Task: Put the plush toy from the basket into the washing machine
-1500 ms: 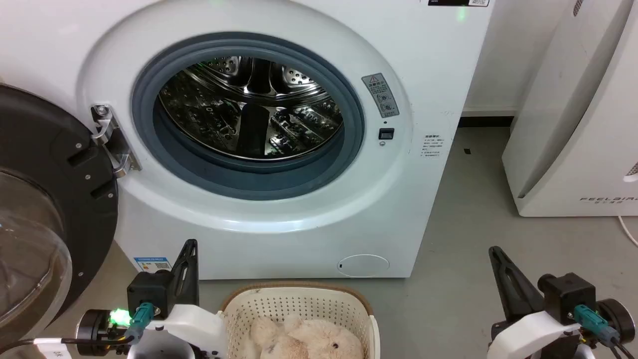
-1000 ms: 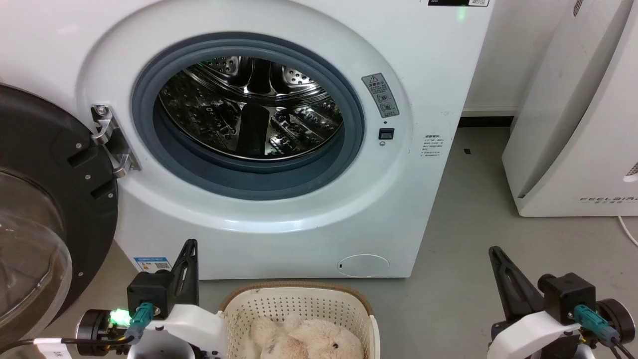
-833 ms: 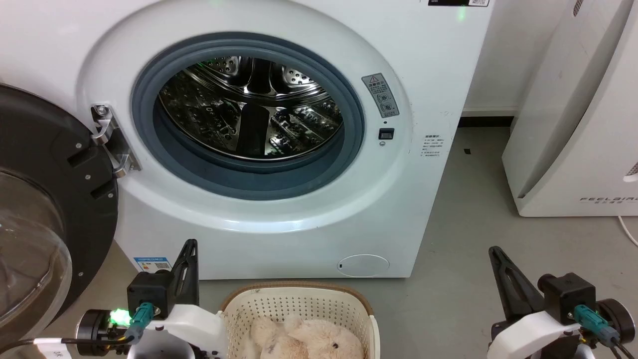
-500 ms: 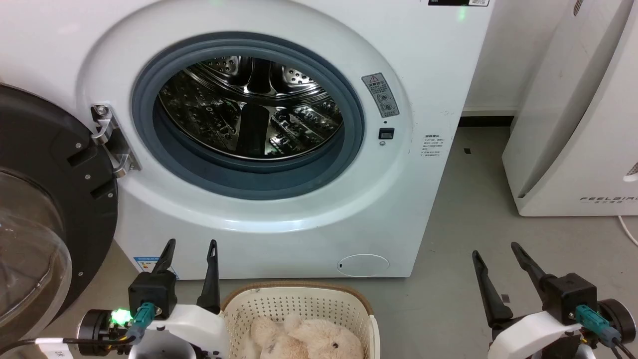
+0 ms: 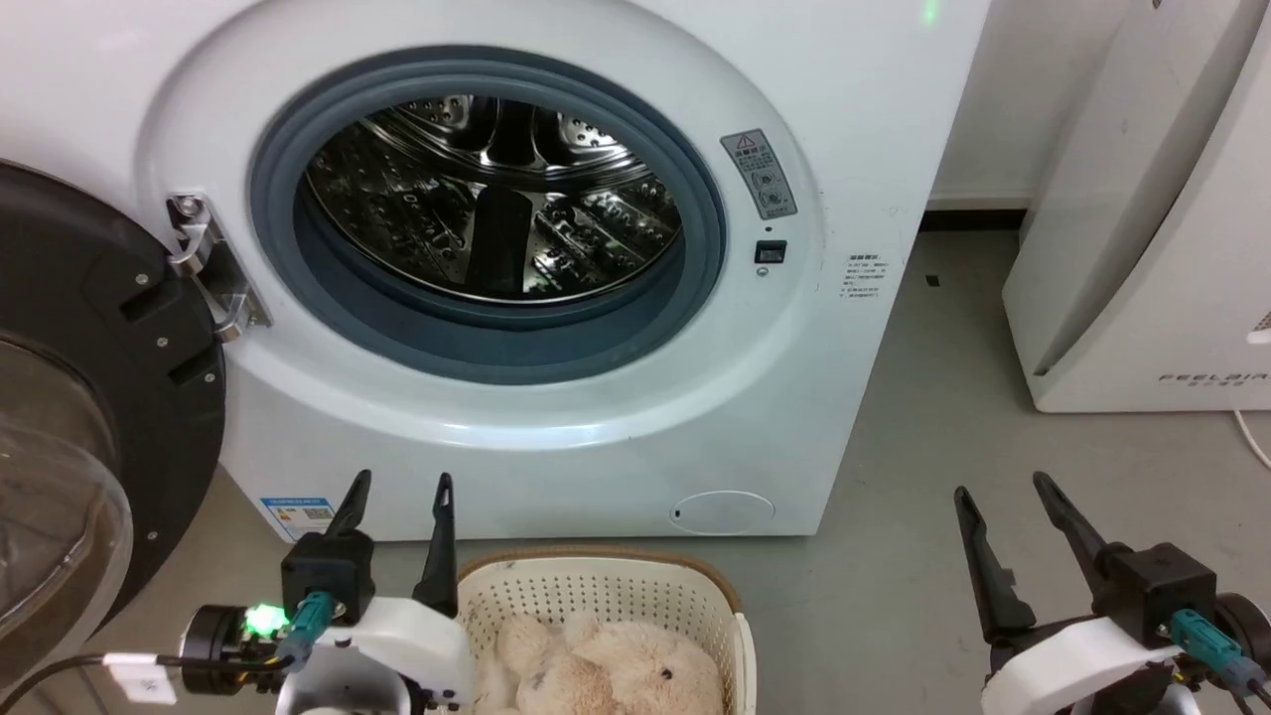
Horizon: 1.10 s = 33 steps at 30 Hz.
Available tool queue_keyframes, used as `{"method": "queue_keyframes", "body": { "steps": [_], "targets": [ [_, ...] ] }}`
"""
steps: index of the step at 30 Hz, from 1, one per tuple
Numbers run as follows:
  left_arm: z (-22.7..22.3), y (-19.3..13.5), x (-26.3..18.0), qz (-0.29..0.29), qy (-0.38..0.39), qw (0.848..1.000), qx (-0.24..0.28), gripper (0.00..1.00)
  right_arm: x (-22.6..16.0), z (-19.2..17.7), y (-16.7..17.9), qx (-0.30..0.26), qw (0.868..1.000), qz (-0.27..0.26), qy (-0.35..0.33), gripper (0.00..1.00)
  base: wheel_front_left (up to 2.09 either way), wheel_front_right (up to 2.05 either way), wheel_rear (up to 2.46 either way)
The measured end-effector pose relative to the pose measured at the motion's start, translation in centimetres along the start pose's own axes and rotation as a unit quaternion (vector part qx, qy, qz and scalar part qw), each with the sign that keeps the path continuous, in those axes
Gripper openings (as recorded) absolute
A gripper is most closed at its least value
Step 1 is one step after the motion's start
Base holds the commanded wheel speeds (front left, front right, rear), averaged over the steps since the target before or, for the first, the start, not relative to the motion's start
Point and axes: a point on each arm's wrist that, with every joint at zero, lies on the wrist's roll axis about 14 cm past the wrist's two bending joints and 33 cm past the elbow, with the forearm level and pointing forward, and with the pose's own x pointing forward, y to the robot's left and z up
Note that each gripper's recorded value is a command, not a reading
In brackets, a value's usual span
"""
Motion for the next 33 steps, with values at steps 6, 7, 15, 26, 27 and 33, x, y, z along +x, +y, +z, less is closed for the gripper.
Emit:
{"method": "queue_keyframes", "body": {
  "steps": [6,7,15,26,27,33],
  "targets": [
    [-1.3,-1.2,1.3,-0.018,0.017,1.0,0.004,1.0,0.2,-0.4,-0.4,0.01,1.0,-0.006,0.001,1.0,0.0,0.0,0.0],
    [-1.6,-1.4,1.6,-0.021,0.021,1.0,0.006,1.0,0.3,-0.4,-0.5,0.012,1.0,-0.008,0.0,1.0,0.0,0.0,0.0],
    [-4.8,-3.1,3.3,-0.05,0.063,0.997,0.017,1.0,1.3,-0.6,-1.2,0.022,1.0,-0.016,-0.003,1.0,0.0,0.0,0.0],
    [-10.4,-5.9,5.2,-0.107,0.145,0.983,0.04,1.0,3.0,-1.8,-2.3,0.033,0.999,-0.03,0.003,1.0,0.0,0.0,0.0],
    [-11.0,-6.1,5.3,-0.114,0.154,0.98,0.045,1.0,3.2,-1.9,-2.4,0.035,0.999,-0.031,0.003,1.0,0.0,0.0,0.0],
    [-14.8,-7.6,5.5,-0.149,0.217,0.962,0.065,1.0,4.1,-2.9,-3.1,0.043,0.998,-0.041,0.008,1.0,0.0,0.0,0.0]
  ]
}}
